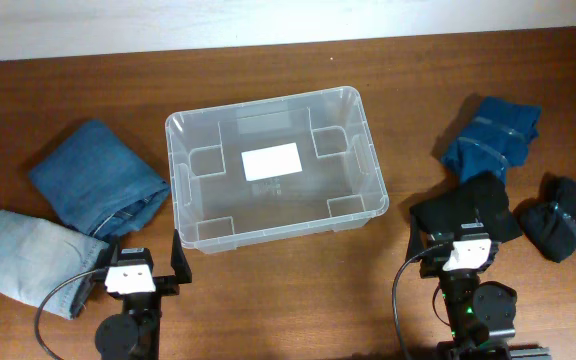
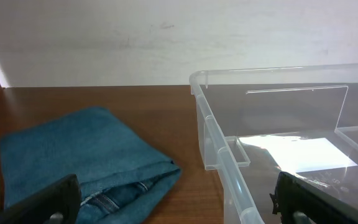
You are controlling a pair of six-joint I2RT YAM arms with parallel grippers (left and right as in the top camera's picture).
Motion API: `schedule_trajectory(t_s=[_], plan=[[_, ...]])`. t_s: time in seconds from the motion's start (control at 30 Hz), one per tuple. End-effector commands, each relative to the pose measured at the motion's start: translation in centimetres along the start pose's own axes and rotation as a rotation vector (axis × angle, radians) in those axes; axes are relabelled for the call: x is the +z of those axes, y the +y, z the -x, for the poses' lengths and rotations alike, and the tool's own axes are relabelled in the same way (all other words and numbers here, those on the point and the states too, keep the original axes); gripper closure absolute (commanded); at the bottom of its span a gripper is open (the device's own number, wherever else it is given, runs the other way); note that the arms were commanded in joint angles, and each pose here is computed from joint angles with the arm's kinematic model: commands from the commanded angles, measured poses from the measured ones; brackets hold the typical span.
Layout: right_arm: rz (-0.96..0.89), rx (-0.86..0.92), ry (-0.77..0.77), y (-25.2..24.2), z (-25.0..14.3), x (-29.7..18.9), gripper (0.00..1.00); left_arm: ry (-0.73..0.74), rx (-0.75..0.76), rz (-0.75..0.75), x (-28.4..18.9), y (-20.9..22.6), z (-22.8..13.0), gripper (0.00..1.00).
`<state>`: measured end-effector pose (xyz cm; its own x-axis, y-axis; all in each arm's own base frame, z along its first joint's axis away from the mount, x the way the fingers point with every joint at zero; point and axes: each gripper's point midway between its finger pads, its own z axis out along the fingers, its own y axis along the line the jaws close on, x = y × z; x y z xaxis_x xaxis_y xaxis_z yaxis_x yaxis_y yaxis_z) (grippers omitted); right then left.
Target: Pack container
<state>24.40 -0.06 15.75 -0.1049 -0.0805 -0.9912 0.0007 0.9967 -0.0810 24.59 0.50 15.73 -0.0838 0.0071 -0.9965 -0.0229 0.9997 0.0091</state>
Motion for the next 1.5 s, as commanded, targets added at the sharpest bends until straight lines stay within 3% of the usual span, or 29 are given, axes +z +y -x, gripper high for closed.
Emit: schedule_trajectory(t_s=[0.0,1.47], plan=[[-0.019,0.006,0.006,-0.36,-0.35,0.04,0.02,-0.004,0.016,-0.015,0.00,-0.29,-0.10,0.01],[-0.019,0.009,0.006,-0.35,-0.37,0.05,0.02,-0.012,0.015,-0.011,0.00,-0.22,0.10,0.00]])
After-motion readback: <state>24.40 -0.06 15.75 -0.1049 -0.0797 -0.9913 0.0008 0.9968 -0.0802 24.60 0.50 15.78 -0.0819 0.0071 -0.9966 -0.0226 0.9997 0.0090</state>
